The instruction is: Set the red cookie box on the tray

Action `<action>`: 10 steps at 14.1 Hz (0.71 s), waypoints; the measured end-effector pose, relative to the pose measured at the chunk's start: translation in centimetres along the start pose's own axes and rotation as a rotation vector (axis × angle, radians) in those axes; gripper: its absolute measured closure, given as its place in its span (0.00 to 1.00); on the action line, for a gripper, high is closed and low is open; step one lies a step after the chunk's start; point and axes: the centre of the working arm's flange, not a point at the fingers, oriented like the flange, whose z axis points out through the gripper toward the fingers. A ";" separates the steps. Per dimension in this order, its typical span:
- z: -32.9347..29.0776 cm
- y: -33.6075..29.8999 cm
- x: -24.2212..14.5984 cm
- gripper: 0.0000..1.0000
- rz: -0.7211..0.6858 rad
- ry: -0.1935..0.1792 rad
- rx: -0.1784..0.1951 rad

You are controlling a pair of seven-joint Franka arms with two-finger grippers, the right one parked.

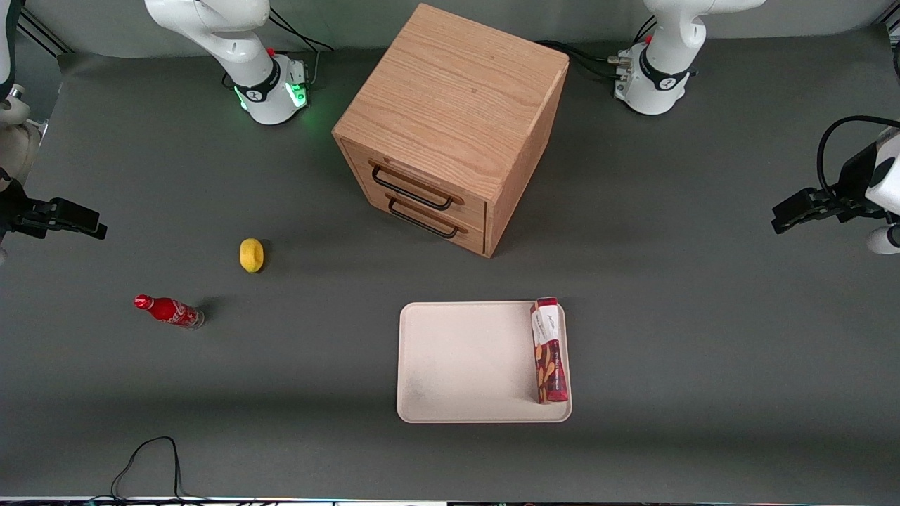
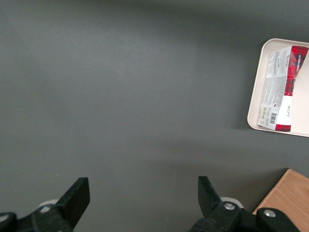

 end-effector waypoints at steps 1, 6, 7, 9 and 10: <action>-0.2 0.1 -0.1 0.00 0.001 0.002 -0.006; -0.4 0.8 -0.8 0.00 0.032 -0.026 -0.020; -0.3 0.8 -0.9 0.00 0.037 -0.029 -0.021; -0.3 0.8 -0.9 0.00 0.044 -0.034 -0.020; -0.2 0.8 -0.9 0.00 0.052 -0.037 -0.020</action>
